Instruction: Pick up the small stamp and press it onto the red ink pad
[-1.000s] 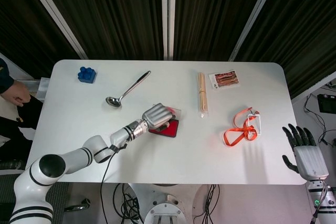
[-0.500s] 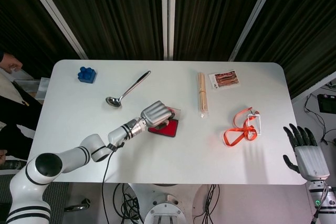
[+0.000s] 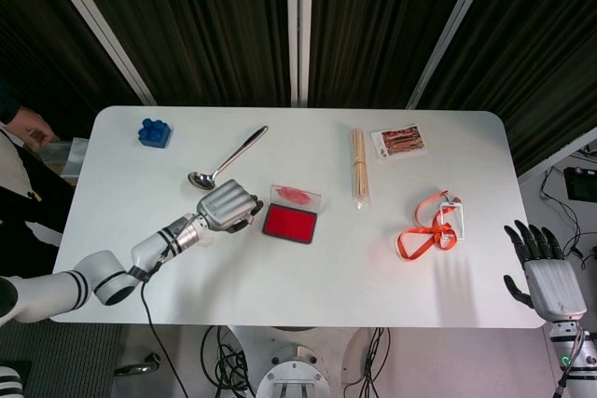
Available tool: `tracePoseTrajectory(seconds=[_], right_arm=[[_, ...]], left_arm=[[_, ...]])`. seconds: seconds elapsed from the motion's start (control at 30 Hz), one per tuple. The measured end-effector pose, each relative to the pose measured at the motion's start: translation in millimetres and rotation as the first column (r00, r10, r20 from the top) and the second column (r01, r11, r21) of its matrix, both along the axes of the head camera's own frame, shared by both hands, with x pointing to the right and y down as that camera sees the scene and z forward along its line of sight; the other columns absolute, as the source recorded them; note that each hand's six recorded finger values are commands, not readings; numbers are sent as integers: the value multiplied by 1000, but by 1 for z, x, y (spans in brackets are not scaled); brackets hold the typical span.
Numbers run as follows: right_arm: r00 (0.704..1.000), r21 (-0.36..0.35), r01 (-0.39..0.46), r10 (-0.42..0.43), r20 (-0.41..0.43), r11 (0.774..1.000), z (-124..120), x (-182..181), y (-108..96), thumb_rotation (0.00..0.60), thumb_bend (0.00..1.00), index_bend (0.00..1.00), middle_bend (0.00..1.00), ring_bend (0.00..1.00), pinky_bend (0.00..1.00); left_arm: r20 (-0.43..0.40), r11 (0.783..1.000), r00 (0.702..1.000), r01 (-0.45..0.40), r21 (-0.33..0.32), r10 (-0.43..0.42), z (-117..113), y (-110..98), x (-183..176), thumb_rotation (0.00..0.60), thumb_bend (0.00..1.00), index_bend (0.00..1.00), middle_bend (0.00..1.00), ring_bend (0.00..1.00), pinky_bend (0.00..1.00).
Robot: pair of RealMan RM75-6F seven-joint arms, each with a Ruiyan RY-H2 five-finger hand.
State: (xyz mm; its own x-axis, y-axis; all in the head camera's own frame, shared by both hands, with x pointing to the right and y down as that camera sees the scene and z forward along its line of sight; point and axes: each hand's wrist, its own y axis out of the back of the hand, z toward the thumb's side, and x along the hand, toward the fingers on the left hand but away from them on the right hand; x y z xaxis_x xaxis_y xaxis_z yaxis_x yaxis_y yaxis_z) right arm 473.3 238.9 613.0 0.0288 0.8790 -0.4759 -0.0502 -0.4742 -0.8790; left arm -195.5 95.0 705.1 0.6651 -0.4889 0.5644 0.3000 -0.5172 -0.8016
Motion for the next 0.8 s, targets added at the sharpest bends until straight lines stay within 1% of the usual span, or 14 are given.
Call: tracePoseTrajectory(seconds=[0.1,0.2,0.4,0.8], right_arm=[[1000,-2,2,-2,-2,1000,1,0,0,600,248,0,0,0,0],[1000,-3,6,-6,-2,1000,1,-2,-1,600,251,0,0,0,0],[1000,-6,14,-14,-10,1000,1,-5,0,600,253,0,0,0,0],[1000,-14,16,-16,-23,1000,1,-9,0,600,254,0,0,0,0]], left_arm=[[26,999,999,29,-18,-28,3,17,-24,600,463,589,574,918,1000],[45,998,997,62,-25,-61,8,28,-43,600,464,588,574,918,1000],[51,992,992,120,-32,-118,16,33,-66,600,465,585,568,918,1000],[36,988,990,141,-58,-140,29,43,-77,600,465,579,564,918,1000]])
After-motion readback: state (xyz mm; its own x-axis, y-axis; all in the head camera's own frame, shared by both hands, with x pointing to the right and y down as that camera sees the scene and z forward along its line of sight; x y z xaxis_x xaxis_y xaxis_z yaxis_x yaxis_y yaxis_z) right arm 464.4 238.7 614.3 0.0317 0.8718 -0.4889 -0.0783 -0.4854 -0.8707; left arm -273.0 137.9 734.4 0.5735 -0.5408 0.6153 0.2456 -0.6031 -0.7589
